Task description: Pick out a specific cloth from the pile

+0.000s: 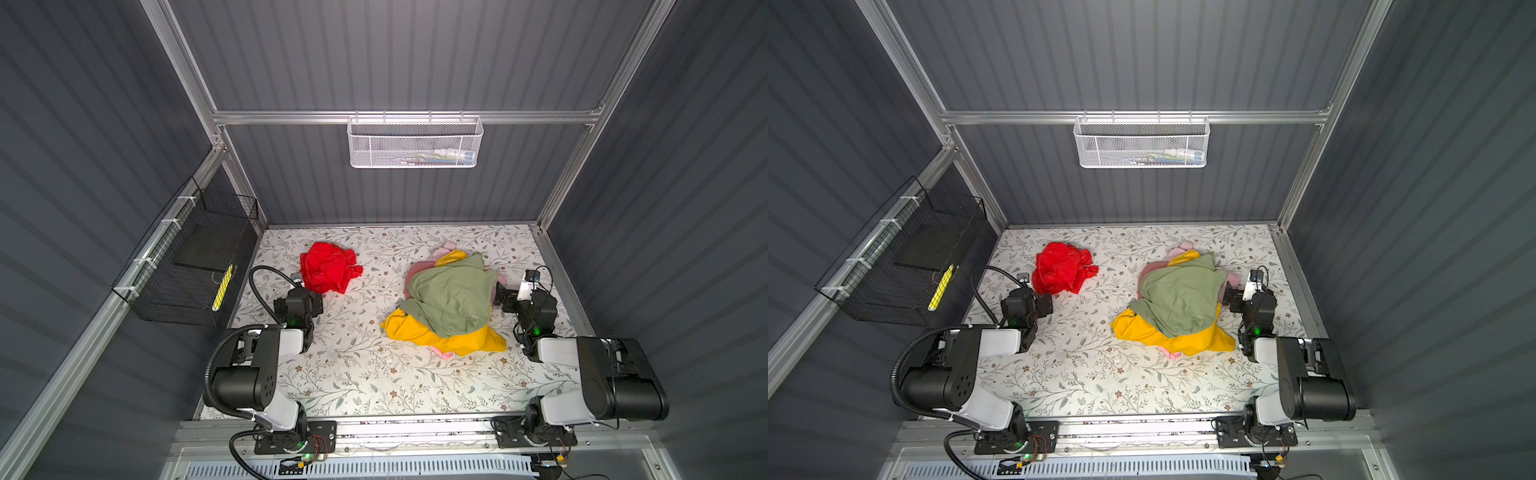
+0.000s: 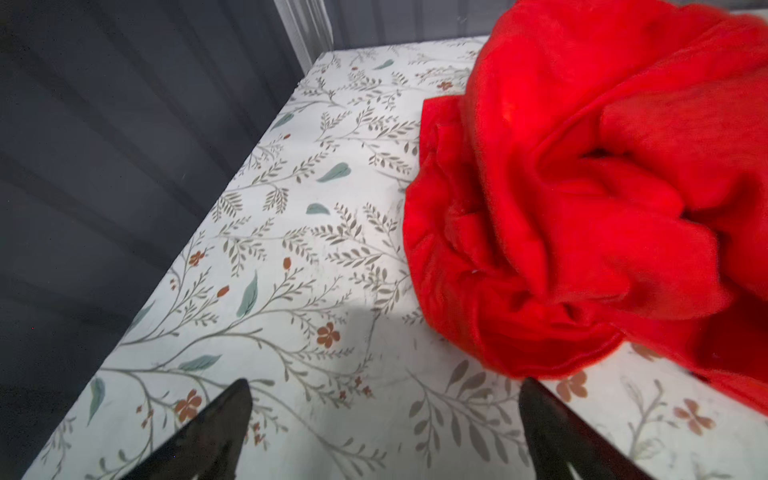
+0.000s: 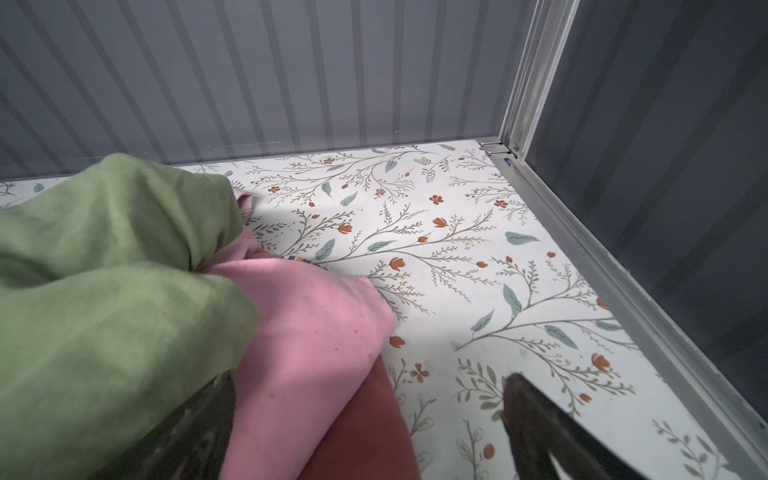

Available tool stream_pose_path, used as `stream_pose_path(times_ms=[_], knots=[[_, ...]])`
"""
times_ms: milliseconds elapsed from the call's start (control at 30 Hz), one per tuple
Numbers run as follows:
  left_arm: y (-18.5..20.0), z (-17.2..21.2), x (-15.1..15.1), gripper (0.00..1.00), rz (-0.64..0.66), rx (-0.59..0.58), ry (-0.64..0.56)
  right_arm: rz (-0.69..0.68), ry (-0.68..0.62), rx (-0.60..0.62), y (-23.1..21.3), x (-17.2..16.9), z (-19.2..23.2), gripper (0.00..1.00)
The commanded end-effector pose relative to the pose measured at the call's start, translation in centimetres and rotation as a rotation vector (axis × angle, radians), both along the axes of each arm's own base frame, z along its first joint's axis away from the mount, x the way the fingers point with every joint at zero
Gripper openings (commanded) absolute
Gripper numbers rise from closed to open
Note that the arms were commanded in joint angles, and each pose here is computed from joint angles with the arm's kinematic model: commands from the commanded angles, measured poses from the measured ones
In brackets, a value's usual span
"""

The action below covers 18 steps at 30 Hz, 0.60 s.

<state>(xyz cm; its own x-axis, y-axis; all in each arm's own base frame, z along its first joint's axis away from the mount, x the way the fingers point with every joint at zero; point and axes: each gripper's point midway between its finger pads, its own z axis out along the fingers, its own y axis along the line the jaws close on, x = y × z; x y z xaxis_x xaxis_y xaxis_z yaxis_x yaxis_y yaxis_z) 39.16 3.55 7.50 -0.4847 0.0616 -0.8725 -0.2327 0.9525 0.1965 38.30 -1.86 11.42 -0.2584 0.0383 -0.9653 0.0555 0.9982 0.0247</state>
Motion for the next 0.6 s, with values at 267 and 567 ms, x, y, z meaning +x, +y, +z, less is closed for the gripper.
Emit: stream_pose_path(times_ms=[267, 567], knots=[[-1.7, -0.1, 0.5, 1.0, -0.076, -0.132, -0.192, -0.001, -0.02, 0.013, -0.1, 0.4, 0.6, 0.99], [-2.9, -1.1, 2.4, 1.0, -0.137, -0.124, -0.084, 0.0, -0.017, 0.015, -0.1, 0.4, 0.5, 0.99]])
